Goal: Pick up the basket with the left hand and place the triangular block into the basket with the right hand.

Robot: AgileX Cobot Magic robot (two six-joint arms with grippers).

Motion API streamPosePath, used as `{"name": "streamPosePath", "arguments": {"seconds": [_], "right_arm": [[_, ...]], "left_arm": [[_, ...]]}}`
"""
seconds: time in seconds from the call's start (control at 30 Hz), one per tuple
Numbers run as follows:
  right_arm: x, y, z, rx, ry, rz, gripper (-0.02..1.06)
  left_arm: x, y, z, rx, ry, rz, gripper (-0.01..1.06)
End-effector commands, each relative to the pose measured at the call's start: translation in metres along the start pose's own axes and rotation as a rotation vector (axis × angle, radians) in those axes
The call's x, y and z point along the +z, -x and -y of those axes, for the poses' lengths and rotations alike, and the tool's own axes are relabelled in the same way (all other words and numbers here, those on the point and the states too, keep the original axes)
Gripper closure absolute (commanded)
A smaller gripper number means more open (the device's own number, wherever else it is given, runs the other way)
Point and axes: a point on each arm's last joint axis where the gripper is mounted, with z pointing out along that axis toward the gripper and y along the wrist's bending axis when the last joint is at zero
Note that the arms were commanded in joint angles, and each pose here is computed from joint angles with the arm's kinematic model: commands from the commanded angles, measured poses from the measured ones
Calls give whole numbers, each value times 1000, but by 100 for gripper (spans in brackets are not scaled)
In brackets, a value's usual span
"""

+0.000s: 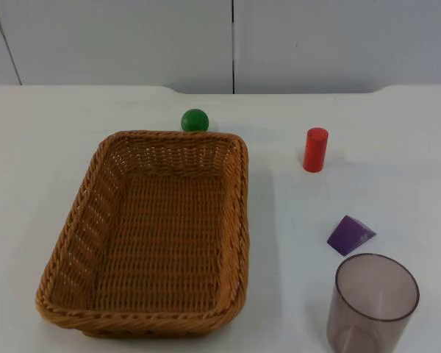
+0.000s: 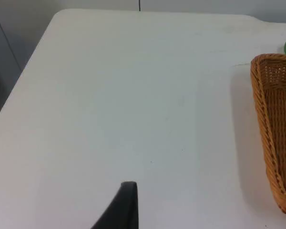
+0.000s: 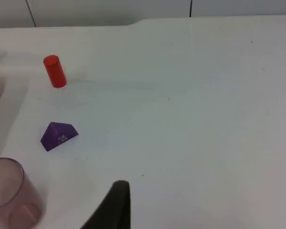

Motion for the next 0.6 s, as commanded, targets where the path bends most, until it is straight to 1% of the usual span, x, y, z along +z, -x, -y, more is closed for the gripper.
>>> {"name": "streamPosePath", "arguments": {"seconds": [0.0, 0.07, 0.1, 0.2, 0.23, 0.33, 0.37, 0.4, 0.43, 0.53, 0.57], "right_arm": [[1, 0, 0, -17, -3, 5, -1], [4, 10, -1, -25, -1, -17, -1], [4, 10, -1, -25, -1, -17, -1], [10, 33, -2, -28, 1, -19, -1], [10, 33, -2, -28, 1, -19, -1], [25, 65, -4, -33, 4, -23, -1], [30, 74, -5, -37, 5, -31, -1], [30, 74, -5, -37, 5, -31, -1], [35, 83, -6, -38, 5, -34, -1], [57, 102, -7, -42, 5, -116, -1], [57, 102, -7, -42, 5, -116, -1]], "left_arm": [[1, -1, 1, -13, -13, 2, 0], [2, 1, 4, -29, -42, -2, 0], [2, 1, 4, -29, -42, -2, 0], [14, 12, 8, -64, -86, -83, 0], [14, 12, 8, -64, -86, -83, 0], [35, 34, 11, -103, -110, -118, 0], [41, 41, 11, -105, -112, -106, 0], [41, 41, 11, -105, -112, -106, 0], [47, 50, 12, -100, -115, -100, 0], [70, 70, 12, -96, -109, -137, 0], [70, 70, 12, -96, -109, -137, 0]]}}
